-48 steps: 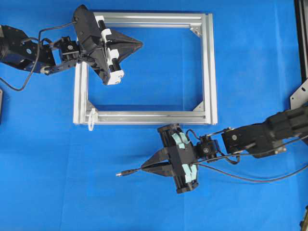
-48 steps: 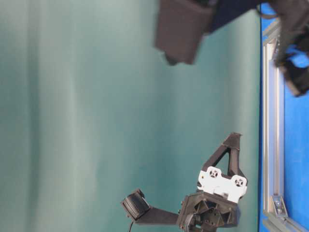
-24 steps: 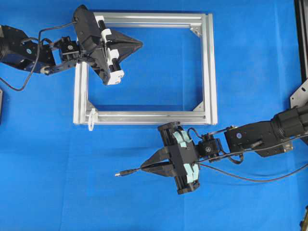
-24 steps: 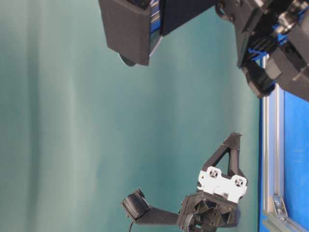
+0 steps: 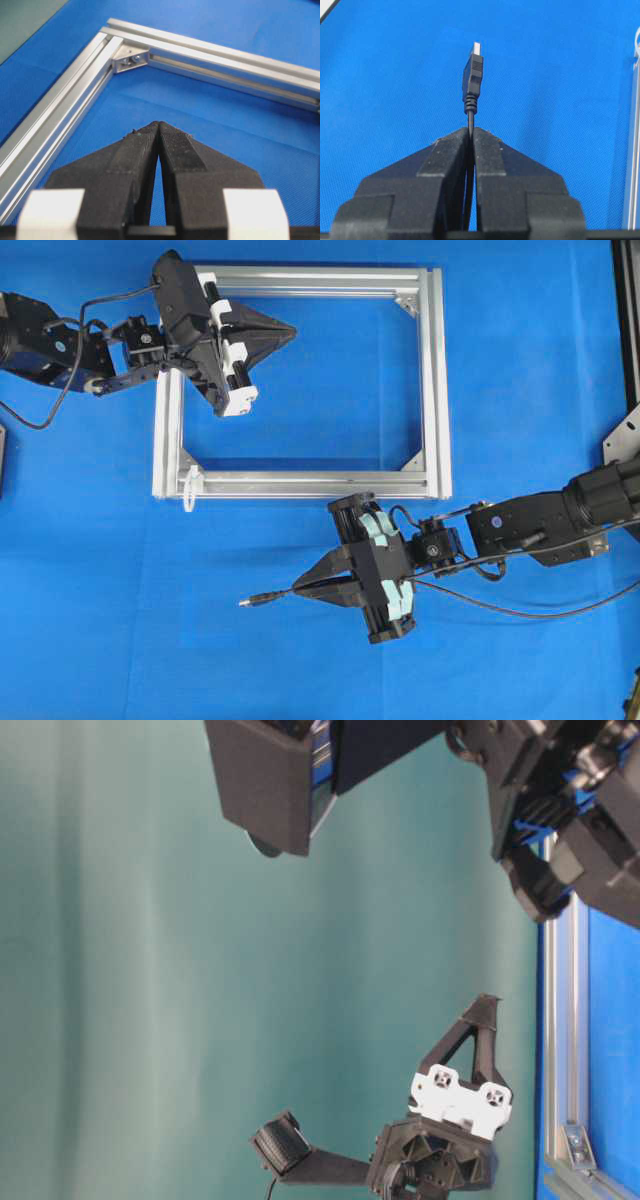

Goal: Insert the wire through the string loop located on the left side.

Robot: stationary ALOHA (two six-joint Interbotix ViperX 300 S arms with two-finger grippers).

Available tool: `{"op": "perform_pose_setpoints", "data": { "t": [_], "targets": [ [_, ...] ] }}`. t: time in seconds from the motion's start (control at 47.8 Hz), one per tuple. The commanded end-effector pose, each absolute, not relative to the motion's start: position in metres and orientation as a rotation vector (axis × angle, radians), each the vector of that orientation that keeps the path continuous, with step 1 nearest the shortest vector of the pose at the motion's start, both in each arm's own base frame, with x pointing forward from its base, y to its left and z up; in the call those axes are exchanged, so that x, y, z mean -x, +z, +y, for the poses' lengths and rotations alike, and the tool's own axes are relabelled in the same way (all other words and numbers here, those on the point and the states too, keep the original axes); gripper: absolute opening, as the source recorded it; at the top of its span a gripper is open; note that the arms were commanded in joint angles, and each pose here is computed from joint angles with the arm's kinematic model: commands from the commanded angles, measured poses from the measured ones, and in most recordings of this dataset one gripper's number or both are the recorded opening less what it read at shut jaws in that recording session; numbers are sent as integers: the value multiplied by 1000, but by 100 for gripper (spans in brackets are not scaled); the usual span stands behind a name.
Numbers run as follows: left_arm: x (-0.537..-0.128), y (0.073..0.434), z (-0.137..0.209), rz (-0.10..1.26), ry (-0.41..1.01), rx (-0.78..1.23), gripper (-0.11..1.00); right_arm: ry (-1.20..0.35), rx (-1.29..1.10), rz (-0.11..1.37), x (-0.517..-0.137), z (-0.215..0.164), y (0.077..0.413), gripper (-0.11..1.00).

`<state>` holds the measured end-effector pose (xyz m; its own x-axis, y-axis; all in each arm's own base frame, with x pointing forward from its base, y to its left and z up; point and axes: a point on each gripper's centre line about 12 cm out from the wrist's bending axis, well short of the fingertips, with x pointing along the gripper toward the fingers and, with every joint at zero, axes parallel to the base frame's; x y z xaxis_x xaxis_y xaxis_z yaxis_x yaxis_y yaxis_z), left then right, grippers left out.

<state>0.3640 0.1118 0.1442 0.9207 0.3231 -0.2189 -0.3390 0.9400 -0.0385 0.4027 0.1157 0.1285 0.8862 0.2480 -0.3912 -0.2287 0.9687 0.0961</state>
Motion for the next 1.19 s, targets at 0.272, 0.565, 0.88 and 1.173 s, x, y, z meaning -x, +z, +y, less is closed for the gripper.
{"op": "perform_pose_setpoints", "data": {
  "t": [0.272,0.565,0.88,1.173],
  "targets": [
    [-367,159,112,166,337,70,0,252,-57,362,-406,117,147,-10],
    [-366,158,112,171,337,70,0,252,-57,362,-406,117,147,-10],
    [-366,159,112,169,337,70,0,215,-61,368,-408,102,145,-10],
    [-366,158,112,172,337,70,0,100,-82,371,-413,54,144,-10]
  ]
}}
